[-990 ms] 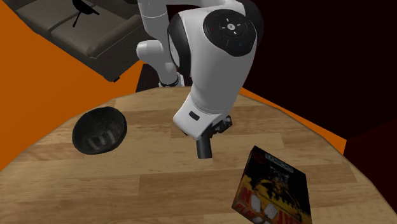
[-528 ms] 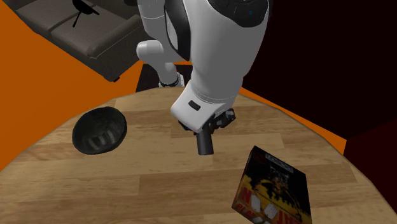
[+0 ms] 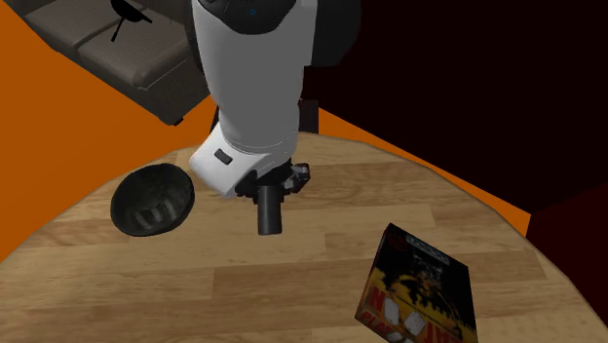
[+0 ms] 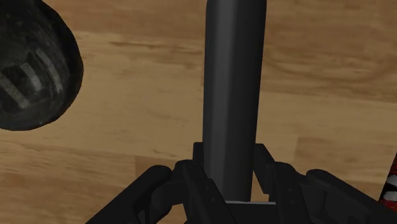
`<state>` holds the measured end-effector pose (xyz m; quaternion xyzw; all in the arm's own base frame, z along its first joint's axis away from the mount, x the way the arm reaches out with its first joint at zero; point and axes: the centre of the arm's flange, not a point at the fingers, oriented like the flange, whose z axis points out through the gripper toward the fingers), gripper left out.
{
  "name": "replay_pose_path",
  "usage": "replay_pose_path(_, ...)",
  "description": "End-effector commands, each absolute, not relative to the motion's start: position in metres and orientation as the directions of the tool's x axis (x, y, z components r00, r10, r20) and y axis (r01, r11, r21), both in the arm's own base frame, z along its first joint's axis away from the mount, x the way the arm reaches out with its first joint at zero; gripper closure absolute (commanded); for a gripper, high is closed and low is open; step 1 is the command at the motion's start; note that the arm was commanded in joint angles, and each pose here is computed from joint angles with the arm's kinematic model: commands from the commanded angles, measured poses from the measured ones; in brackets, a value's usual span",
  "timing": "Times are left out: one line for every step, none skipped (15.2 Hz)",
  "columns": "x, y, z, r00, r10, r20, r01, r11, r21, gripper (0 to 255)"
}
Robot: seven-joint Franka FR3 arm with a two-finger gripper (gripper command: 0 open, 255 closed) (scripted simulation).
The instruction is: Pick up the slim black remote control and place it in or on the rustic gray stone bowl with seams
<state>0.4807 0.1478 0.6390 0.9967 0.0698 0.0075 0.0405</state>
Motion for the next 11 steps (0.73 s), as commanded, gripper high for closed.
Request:
replay_pose_path(0.479, 0.122, 0.639, 0.990, 0.142, 0.010, 0.141, -0.987, 0.081, 255)
replay_pose_path(0.479, 0.109, 0.639, 0.990, 0.142, 0.010, 0.141, -0.987, 0.081, 255)
replay_pose_path(0.478, 0.095, 0.638, 0.990, 0.142, 0.010, 0.141, -0.987, 0.081, 255)
replay_pose_path(0.478, 0.082, 0.638, 0.990, 0.142, 0.010, 0.141, -0.987, 0.081, 255)
replay_pose_path(0.478, 0.069, 0.638, 0.990, 0.142, 0.010, 0.141, -0.987, 0.081, 255)
replay_pose_path(0.477, 0.056, 0.637, 0.990, 0.142, 0.010, 0.141, -0.987, 0.081, 255)
replay_pose_path(0.477, 0.043, 0.637, 0.990, 0.142, 0.010, 0.141, -0.987, 0.081, 255)
replay_pose_path(0.477, 0.029, 0.637, 0.990, 0.142, 0.010, 0.141, -0.987, 0.081, 255)
replay_pose_path(0.476, 0.016, 0.636, 0.990, 0.142, 0.010, 0.141, -0.987, 0.081, 255)
replay_pose_path(0.476, 0.003, 0.636, 0.990, 0.142, 0.010, 0.141, -0.987, 0.081, 255)
replay_pose_path(0.476, -0.010, 0.635, 0.990, 0.142, 0.010, 0.141, -0.987, 0.081, 255)
